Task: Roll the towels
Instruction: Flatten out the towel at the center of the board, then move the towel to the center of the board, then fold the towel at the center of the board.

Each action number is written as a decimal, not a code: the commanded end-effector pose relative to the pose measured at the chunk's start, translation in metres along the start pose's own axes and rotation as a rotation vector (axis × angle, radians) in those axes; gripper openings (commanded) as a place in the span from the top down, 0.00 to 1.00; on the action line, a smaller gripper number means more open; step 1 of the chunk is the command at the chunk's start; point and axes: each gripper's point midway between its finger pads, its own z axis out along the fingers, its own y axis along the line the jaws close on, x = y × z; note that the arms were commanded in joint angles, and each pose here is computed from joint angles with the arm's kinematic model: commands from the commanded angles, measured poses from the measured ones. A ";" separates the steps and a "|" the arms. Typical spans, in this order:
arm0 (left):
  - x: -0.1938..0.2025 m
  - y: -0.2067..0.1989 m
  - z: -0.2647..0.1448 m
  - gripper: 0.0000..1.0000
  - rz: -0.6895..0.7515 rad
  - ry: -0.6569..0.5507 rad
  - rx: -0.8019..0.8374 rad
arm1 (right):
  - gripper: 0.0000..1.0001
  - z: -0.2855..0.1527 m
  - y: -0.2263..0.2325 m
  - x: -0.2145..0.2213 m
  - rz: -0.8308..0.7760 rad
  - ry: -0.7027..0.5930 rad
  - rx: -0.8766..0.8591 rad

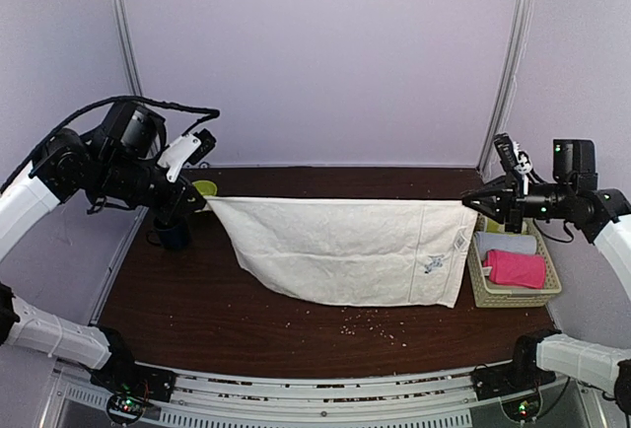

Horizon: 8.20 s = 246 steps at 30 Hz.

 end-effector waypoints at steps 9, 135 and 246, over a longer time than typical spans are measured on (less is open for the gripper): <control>0.018 0.055 0.147 1.00 -0.137 0.307 -0.052 | 1.00 0.064 -0.109 0.068 0.287 0.148 0.127; 0.201 -0.029 0.146 0.89 -0.589 0.586 0.125 | 0.59 0.065 -0.026 0.247 -0.002 1.119 -0.070; 0.114 0.082 0.174 1.00 -0.503 0.217 0.133 | 1.00 0.149 -0.147 0.143 0.060 0.629 0.158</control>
